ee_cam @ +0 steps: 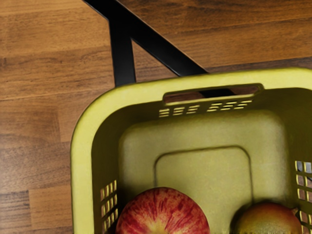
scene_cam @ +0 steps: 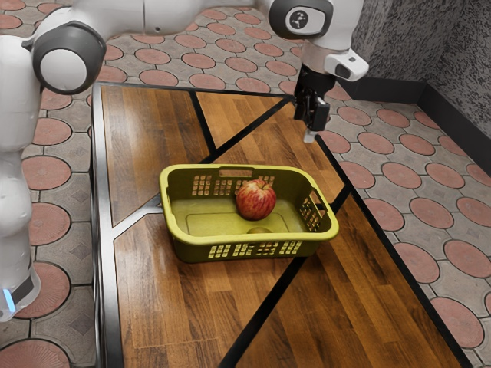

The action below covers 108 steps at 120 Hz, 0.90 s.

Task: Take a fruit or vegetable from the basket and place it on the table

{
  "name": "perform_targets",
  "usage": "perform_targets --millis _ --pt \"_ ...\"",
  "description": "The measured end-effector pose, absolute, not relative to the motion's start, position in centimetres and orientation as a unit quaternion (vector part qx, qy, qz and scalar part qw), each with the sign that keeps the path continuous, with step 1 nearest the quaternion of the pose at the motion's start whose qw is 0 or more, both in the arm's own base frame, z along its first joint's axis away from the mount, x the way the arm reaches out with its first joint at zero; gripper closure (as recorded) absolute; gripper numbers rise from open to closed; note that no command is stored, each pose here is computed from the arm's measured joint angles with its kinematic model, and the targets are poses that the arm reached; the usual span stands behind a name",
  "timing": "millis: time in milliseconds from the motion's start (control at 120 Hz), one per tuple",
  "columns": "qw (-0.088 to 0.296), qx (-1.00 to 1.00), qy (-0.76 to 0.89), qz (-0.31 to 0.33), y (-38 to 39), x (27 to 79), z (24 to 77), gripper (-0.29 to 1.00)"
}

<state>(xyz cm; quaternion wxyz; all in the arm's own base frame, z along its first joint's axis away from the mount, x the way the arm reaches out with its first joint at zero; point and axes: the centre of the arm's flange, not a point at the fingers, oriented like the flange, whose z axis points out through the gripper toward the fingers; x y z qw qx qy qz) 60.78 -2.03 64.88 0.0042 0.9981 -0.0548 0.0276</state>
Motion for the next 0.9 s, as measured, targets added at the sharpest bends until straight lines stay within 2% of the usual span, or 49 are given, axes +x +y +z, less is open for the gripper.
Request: perform_targets --millis 217,333,658,800,900 --pt "0.008 0.998 -0.057 0.025 -1.8 60.8 64.8 0.00" --pt "0.038 0.999 -0.016 0.022 2.7 61.2 64.0 0.00" --pt "-0.049 0.977 -0.201 0.051 -13.4 59.1 66.1 0.00" --pt "-0.082 0.958 -0.270 0.047 -16.9 57.8 66.2 0.00" --pt "-0.086 0.946 -0.310 0.039 -17.4 57.6 66.1 0.00"
